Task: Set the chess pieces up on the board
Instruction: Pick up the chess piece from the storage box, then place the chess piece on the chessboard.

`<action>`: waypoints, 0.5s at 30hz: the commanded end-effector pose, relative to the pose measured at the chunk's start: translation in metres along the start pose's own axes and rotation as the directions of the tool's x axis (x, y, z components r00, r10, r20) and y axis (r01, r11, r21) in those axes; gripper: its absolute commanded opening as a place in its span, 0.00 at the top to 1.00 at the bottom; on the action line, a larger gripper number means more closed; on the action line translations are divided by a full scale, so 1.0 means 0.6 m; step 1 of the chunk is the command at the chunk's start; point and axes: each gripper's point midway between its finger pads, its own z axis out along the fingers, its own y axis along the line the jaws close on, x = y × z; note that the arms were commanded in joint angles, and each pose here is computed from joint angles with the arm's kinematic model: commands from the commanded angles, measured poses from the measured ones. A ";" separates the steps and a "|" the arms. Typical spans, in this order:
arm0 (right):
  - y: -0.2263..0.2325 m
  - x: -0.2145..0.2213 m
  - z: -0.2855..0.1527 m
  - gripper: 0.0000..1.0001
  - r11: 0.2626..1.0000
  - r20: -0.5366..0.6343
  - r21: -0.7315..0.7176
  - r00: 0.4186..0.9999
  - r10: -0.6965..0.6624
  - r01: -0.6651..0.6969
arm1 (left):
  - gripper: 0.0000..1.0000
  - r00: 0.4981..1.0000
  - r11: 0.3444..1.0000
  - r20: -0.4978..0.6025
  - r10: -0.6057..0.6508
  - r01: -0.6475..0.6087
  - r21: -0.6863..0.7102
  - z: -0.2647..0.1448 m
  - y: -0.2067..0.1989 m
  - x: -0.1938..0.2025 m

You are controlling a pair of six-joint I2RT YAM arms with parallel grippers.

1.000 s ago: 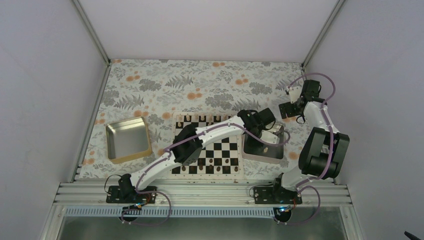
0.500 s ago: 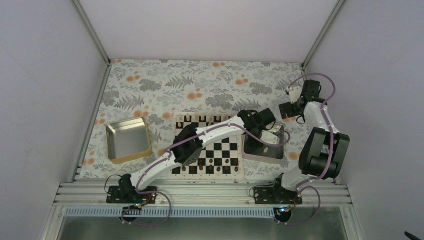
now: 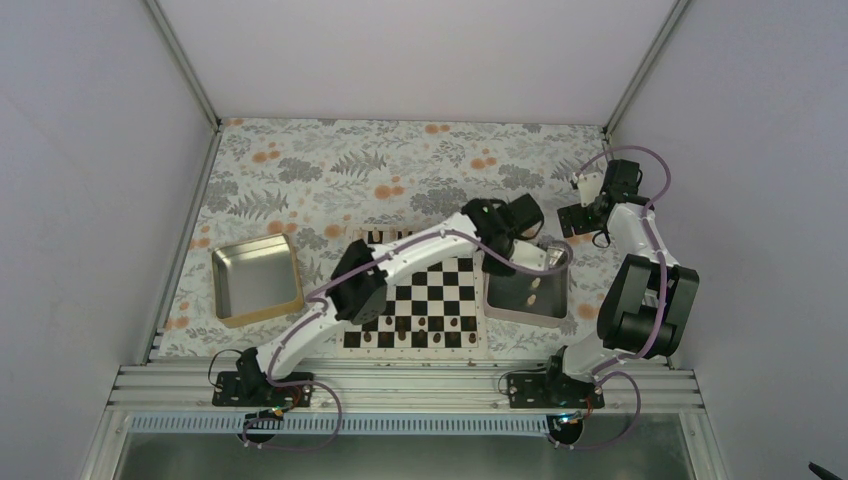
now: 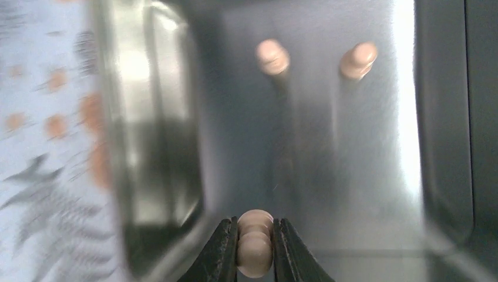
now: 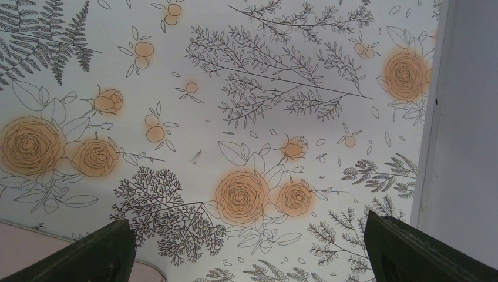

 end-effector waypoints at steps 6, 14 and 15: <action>-0.001 0.001 0.001 0.00 1.000 0.001 -0.010 1.000 -0.003 0.003 | 0.96 0.992 0.979 -0.038 -0.117 0.109 -0.173 -0.206 0.068 0.076; 0.004 0.006 0.010 0.00 1.000 -0.019 -0.016 1.000 -0.008 0.008 | 0.94 0.952 0.928 -0.123 -0.281 0.237 -0.288 -0.267 0.062 0.269; 0.004 0.006 0.011 0.00 1.000 -0.020 -0.016 1.000 -0.009 0.009 | 0.94 0.945 0.922 -0.118 -0.306 0.263 -0.285 -0.271 0.057 0.286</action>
